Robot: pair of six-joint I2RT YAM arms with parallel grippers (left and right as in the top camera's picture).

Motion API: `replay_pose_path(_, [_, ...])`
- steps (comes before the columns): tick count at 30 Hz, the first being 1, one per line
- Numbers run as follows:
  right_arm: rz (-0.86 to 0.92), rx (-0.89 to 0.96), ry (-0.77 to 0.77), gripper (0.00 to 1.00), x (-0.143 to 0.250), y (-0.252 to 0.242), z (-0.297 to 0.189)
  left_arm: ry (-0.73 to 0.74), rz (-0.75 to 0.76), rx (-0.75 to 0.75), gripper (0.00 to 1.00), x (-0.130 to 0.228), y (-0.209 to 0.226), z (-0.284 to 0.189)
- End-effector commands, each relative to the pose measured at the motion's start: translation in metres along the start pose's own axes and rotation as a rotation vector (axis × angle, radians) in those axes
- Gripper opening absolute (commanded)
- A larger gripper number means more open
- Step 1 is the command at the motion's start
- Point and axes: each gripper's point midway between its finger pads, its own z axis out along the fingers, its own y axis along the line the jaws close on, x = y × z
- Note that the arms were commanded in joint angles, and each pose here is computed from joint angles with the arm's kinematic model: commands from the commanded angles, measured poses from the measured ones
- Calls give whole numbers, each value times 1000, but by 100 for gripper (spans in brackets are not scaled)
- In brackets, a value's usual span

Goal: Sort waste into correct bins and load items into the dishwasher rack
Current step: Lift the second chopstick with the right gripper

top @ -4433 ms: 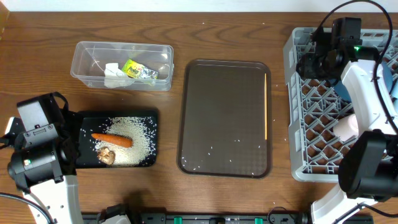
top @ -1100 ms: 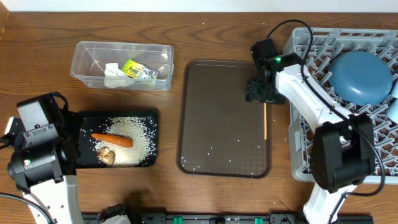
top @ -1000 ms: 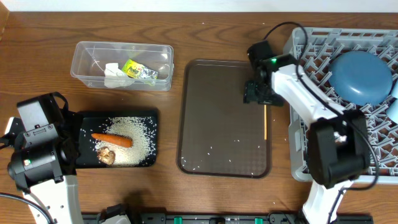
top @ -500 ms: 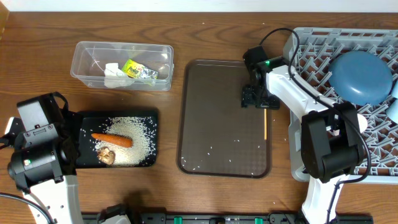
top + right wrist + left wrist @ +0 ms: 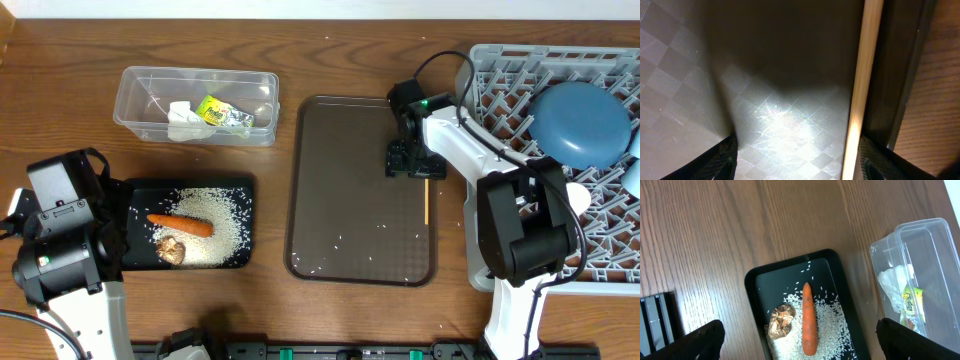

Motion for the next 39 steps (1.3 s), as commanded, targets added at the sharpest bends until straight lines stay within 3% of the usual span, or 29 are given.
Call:
replay_pose_path(1, [6, -13, 49, 72, 9, 6, 16, -16, 2, -17, 98, -3, 3, 0])
replay_pose_path(8, [-5, -56, 51, 68, 9, 19, 18, -16, 2, -17, 98, -3, 3, 0])
replay_pose_path(19, [105, 34, 17, 48, 5, 4, 18, -16, 2, -17, 98, -3, 3, 0])
replay_pose_path(26, [146, 76, -16, 41, -1, -4, 18, -16, 2, -17, 98, -3, 3, 0])
replay_pose_path(30, [149, 74, -19, 25, -2, -5, 18, -16, 2, -17, 98, -3, 3, 0])
replay_pose_path(33, [150, 71, -23, 1, -3, -4, 18, -16, 2, -17, 98, -3, 3, 0])
replay_pose_path(39, [148, 64, -17, 1, -2, -2, 17, -16, 2, -17, 98, -3, 3, 0])
